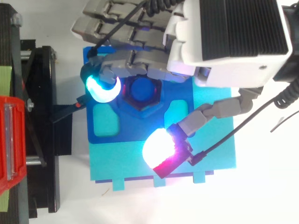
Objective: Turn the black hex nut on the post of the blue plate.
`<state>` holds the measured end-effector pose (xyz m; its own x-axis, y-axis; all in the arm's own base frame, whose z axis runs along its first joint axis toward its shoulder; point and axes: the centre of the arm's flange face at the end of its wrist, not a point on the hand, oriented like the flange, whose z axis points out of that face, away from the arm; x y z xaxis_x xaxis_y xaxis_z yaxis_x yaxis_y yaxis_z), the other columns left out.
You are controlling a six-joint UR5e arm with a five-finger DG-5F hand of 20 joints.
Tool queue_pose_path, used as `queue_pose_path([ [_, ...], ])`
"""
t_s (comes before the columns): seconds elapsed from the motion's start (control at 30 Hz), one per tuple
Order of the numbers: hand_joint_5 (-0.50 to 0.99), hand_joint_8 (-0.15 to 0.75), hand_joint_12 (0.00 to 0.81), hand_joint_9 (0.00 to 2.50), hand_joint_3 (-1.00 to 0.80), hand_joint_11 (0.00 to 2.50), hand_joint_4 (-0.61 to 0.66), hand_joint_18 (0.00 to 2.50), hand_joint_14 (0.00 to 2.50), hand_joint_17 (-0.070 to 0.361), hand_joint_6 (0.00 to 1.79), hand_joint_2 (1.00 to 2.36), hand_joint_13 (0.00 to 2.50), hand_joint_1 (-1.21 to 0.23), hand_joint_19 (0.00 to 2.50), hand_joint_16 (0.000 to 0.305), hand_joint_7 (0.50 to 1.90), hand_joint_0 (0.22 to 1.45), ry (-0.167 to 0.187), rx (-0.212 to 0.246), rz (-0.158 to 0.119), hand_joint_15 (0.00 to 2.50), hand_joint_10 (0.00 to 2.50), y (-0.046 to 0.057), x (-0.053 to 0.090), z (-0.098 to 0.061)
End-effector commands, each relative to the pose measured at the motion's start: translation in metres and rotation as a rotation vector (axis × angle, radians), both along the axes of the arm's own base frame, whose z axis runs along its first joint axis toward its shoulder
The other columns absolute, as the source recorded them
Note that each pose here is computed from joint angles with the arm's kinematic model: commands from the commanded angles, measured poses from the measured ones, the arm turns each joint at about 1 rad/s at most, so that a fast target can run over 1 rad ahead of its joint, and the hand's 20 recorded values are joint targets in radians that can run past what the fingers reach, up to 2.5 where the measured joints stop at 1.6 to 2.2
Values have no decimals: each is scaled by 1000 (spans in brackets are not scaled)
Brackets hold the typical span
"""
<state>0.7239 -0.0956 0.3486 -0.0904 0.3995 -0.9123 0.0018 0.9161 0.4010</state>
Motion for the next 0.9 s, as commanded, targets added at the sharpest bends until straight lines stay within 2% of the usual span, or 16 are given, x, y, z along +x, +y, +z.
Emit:
queue_pose_path([
  [0.0, -269, 220, 403, 14, -500, 0, 210, 0, 0, 144, 503, 1000, 45, -725, 0, 64, 831, 341, -1, 1, 2, 0, 0, 1, 1, -2],
  [0.07, -274, 220, 408, 2, -500, 0, 204, 0, 0, 146, 502, 1000, 37, -804, 0, 65, 827, 327, 24, 3, 3, 0, 0, 2, 5, -18],
  [0.13, -279, 218, 408, 0, -500, 0, 198, 0, 0, 145, 502, 1000, 25, -844, 0, 65, 822, 320, 21, 9, 3, 0, 0, -1, 5, -20],
  [0.2, -283, 218, 410, 0, -500, 0, 191, 0, 0, 145, 502, 1000, 20, -865, 0, 65, 817, 314, 30, 14, 11, 0, 0, 0, 9, -30],
  [0.43, -296, 207, 409, 0, -500, 0, 170, 0, 0, 144, 502, 1000, 0, -888, 0, 64, 813, 303, 35, 21, 9, 0, 0, -3, 8, -31],
  [0.57, -295, 211, 415, 0, -500, 0, 184, 0, 0, 145, 503, 1000, 0, -832, 0, 64, 827, 298, 37, 19, 12, 0, 0, -5, 7, -31],
  [0.67, -288, 224, 421, 0, -500, 0, 215, 0, 0, 139, 503, 1000, 0, -721, 0, 62, 866, 296, 38, 18, 12, 0, 0, -6, 7, -32],
  [0.7, -282, 233, 427, 0, -500, 0, 228, 0, 0, 141, 503, 1000, 6, -742, 0, 63, 859, 293, 37, 18, 12, 0, 0, -6, 7, -31],
  [0.73, -277, 240, 431, 0, -500, 0, 251, 0, 0, 141, 503, 1000, 8, -681, 0, 63, 886, 291, 40, 17, 11, 0, 0, -7, 7, -32],
  [0.87, -268, 246, 429, 0, -500, 0, 271, 0, 0, 139, 503, 1000, 12, -661, 0, 62, 939, 297, 38, 19, 15, 0, 0, -10, 6, -31],
])
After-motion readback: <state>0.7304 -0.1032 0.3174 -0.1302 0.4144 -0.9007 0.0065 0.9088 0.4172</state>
